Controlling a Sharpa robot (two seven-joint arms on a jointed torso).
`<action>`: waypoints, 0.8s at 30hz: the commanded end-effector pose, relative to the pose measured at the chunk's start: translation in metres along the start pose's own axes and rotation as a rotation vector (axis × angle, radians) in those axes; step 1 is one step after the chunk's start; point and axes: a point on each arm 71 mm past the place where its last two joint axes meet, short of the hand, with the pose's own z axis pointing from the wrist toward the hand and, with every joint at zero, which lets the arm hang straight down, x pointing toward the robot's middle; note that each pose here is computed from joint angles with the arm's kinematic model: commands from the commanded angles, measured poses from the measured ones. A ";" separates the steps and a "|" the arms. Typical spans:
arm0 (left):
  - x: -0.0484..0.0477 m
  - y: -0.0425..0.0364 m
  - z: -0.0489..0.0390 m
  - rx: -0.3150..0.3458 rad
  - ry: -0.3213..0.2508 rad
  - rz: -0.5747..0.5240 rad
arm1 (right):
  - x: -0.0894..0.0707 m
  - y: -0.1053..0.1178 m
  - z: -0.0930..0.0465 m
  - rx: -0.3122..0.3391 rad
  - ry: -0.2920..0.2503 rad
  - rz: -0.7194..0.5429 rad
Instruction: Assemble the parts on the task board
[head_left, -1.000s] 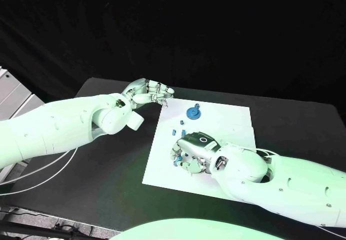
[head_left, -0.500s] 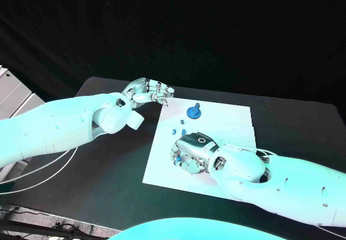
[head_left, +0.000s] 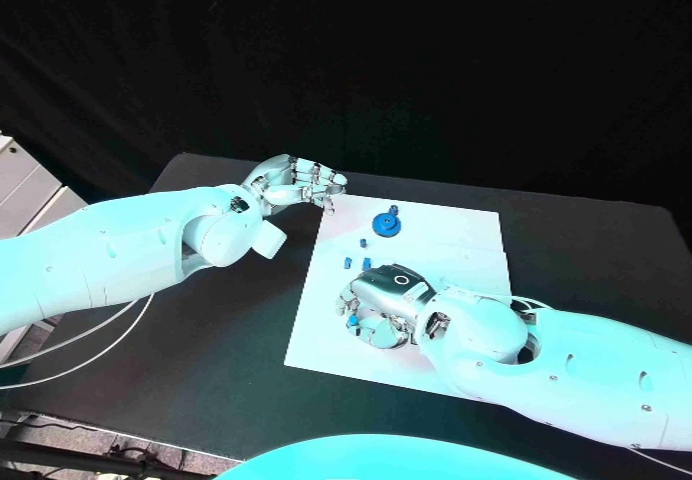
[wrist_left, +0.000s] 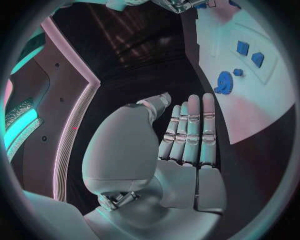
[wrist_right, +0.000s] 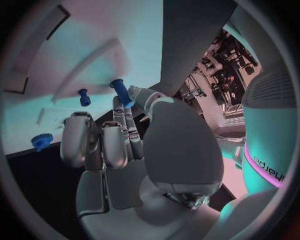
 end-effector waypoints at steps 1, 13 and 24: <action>0.0015 -0.0012 0.0002 0.008 0.012 -0.004 | 0.003 0.001 -0.001 -0.020 0.009 -0.002; 0.0010 -0.0009 -0.0001 0.005 0.012 -0.004 | -0.002 -0.003 -0.006 -0.022 -0.050 0.019; 0.0007 -0.0008 -0.0002 0.005 0.012 -0.004 | -0.022 -0.023 -0.030 -0.001 -0.136 0.105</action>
